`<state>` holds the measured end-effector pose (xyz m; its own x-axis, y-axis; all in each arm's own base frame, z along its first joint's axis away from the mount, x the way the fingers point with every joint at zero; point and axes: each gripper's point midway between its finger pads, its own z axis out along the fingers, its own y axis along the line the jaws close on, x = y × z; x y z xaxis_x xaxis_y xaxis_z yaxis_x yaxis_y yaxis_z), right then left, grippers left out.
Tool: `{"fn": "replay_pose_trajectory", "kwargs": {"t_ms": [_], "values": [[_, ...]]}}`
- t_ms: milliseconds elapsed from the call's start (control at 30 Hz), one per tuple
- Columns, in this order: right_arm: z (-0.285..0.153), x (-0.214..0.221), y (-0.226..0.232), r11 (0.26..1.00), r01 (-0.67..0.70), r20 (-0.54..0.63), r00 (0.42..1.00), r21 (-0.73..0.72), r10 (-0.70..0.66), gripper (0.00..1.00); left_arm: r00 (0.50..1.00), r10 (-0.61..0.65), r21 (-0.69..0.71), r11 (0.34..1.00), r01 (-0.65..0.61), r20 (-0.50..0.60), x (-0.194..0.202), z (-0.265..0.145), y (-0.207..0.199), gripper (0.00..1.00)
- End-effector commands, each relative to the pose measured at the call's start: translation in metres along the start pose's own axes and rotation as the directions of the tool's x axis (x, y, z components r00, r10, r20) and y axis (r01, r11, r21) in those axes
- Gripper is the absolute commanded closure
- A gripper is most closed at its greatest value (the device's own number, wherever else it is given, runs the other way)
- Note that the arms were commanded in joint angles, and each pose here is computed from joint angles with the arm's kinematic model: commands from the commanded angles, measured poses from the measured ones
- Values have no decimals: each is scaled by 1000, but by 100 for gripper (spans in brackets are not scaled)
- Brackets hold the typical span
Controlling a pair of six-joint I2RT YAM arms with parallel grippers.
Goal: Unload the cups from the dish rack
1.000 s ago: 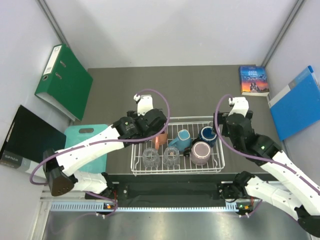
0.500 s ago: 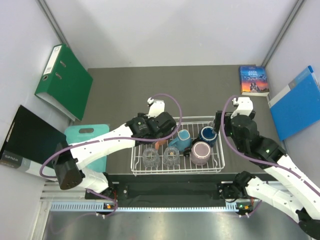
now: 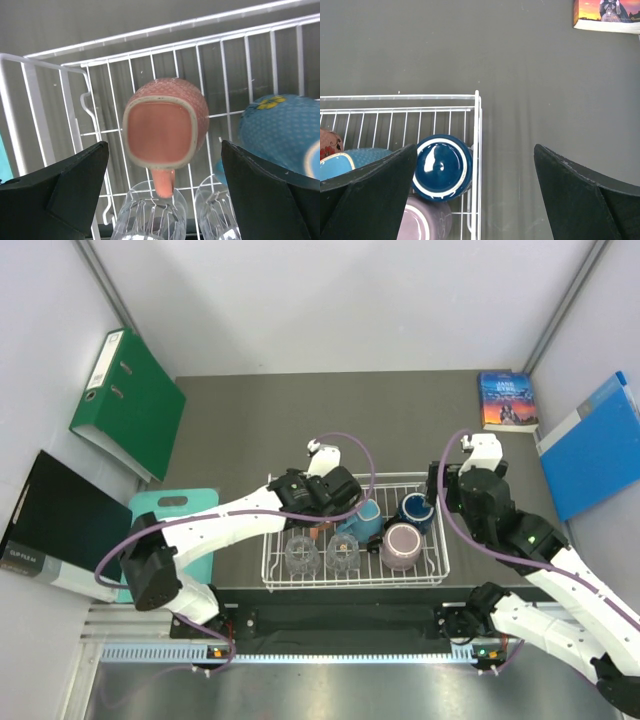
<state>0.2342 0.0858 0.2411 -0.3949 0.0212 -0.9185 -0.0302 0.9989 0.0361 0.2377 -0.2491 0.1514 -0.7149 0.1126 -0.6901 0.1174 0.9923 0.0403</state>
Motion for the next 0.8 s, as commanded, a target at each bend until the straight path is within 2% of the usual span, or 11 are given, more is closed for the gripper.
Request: {"fn": "replay_pose_trajectory", "kwargs": {"t_ms": [0,200,533,733,767], "values": [[-5,-16,8,999,-9,36,999,-36,10,0,1000,4,-36,999,-4,11,3,12,-1,1],[-6,-13,8,999,-5,29,1000,-40,6,0,1000,-9,-55,998,11,19,1,24,-2,1],[-5,-10,5,999,12,23,1000,-30,-11,0,999,-33,-15,999,32,-36,19,45,-4,1],[-2,-8,6,999,29,16,999,-26,-28,0,998,-49,38,998,50,-38,22,49,-12,7],[-1,-8,7,999,31,14,999,-26,-31,0,998,-54,57,997,56,-30,20,46,-14,11]]}}
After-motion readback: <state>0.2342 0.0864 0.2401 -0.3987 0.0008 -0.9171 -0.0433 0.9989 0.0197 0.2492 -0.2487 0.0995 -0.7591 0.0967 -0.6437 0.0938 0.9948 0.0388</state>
